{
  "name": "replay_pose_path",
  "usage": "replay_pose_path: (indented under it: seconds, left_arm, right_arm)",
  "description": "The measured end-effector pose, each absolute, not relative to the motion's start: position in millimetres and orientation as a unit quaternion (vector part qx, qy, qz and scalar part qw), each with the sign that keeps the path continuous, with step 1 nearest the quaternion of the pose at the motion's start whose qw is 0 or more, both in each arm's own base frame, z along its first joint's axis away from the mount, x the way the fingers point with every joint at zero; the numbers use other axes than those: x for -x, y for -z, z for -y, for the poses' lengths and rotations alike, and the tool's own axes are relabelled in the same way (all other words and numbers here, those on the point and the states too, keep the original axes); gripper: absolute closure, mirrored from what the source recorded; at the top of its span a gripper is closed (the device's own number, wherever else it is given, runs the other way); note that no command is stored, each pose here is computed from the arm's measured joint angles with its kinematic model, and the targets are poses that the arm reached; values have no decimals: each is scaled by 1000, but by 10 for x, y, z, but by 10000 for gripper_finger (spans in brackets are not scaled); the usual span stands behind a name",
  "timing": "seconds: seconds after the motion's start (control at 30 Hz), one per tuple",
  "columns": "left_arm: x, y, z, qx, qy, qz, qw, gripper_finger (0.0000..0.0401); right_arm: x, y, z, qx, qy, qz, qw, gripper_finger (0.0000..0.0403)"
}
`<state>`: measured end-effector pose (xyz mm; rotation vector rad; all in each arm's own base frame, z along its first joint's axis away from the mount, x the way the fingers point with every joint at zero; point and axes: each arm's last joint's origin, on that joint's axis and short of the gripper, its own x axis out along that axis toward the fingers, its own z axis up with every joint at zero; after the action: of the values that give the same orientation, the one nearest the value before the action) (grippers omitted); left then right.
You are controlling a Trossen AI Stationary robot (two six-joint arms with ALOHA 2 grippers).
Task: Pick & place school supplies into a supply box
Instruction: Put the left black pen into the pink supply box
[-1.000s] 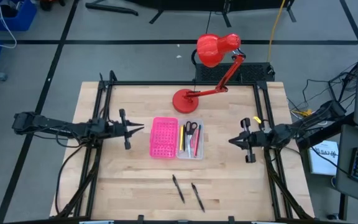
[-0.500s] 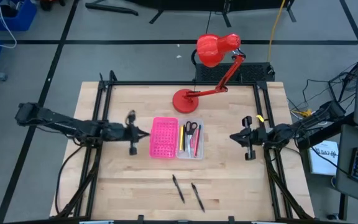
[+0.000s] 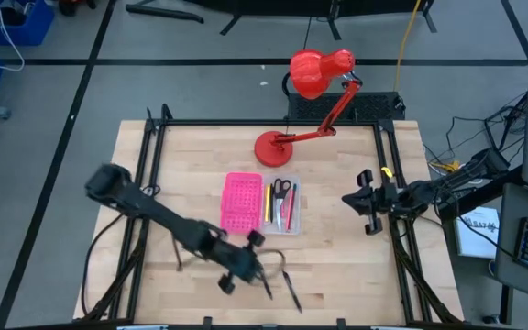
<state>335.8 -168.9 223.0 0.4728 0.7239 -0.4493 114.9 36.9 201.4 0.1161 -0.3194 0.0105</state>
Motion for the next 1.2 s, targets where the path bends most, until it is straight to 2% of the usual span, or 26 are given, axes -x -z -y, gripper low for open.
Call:
replay_pose_path:
  seconds: [0.17,0.37,0.5,0.8,1.03,1.2]
  left_arm:
    - [-3647,-2110,1959,-236,241,-415,845,311]
    - [-3759,-1925,2174,-280,284,-418,817,216]
    - [-3790,-1909,2179,-269,278,-412,825,180]
    - [-3923,-1928,2175,-200,273,-377,862,174]
    - [-4000,-1649,2153,-170,303,-406,845,174]
    - [-4011,-1377,2158,-193,315,-434,821,174]
  right_arm:
    - [-1154,-2001,-371,-58,-6,153,987,403]
    - [-1152,-2004,-382,-30,-22,156,987,403]
    - [-1151,-2007,-388,-23,-32,158,987,403]
    - [-1151,-2007,-393,-13,-38,159,986,403]
    - [-1149,-2010,-392,-14,-39,161,986,403]
    - [-1152,-2002,-393,-15,-39,156,987,403]
